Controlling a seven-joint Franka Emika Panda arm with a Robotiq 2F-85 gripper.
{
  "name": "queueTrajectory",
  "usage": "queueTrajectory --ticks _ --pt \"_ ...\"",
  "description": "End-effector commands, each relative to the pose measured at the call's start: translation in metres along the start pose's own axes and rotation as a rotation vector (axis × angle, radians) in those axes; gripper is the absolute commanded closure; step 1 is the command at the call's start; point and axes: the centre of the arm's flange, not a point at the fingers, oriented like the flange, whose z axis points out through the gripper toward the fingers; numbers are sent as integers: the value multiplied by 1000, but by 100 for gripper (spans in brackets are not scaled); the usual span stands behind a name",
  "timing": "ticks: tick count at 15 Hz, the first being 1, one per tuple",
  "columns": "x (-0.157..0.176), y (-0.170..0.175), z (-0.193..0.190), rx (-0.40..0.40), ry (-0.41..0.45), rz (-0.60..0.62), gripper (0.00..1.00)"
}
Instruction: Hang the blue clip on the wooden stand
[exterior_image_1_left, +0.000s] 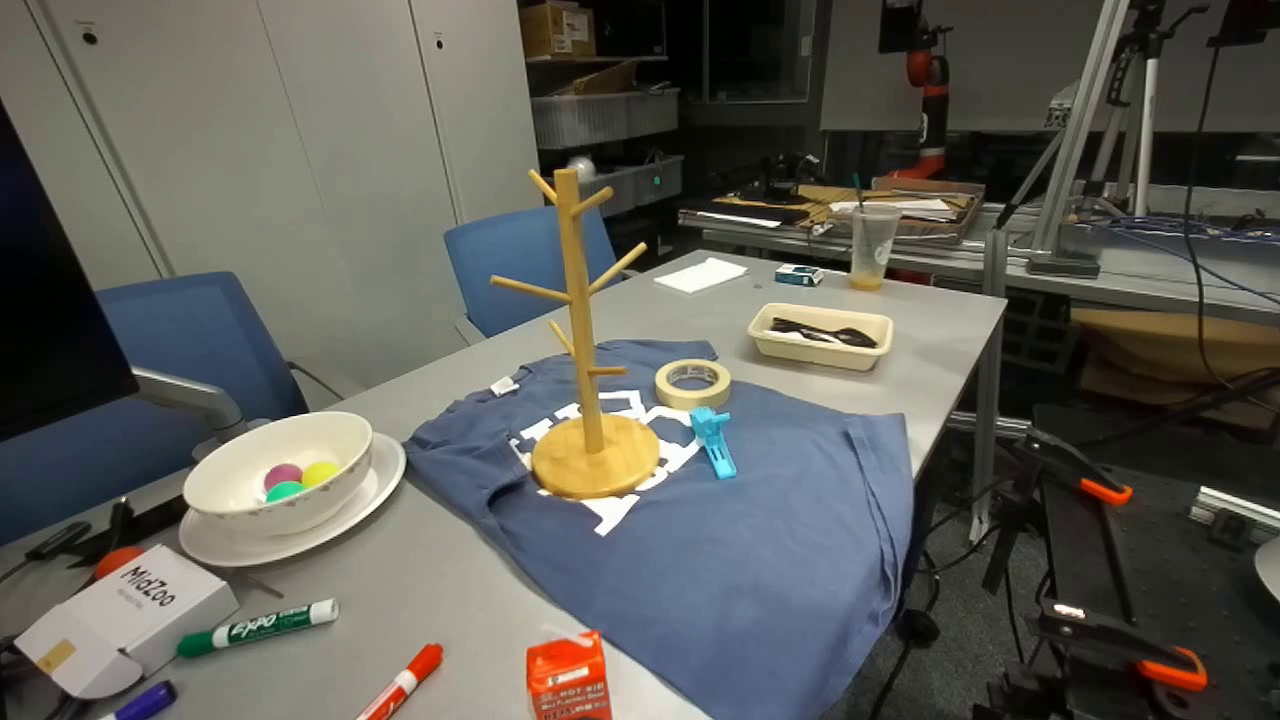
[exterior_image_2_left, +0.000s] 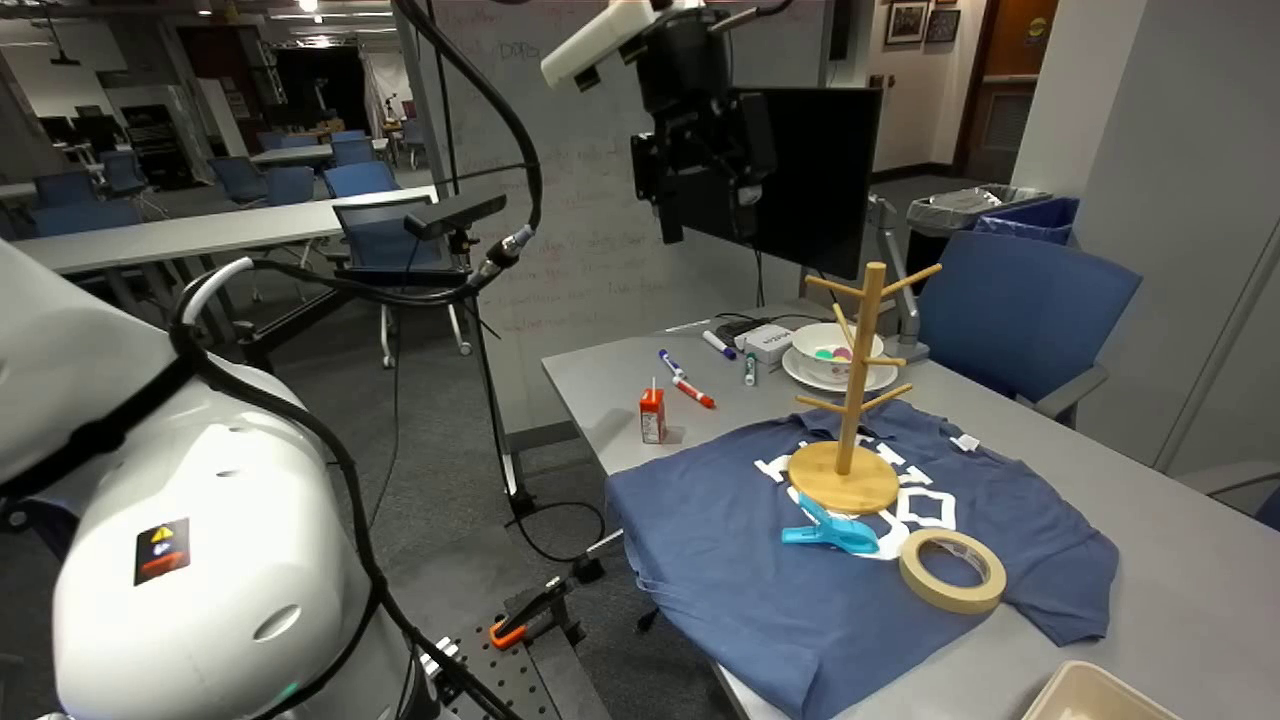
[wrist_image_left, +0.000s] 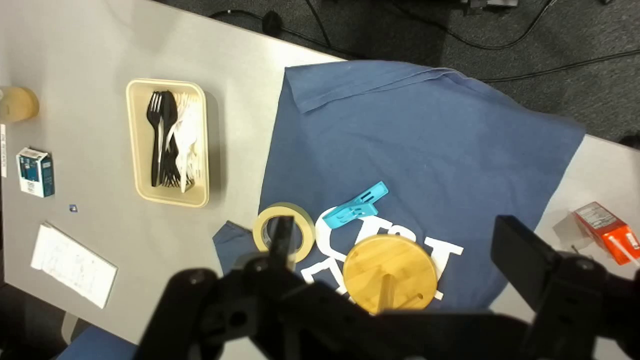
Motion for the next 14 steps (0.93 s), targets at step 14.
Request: queueTrajectory --ticks 14 --pt "10 -11 29 35 -20 8 0"
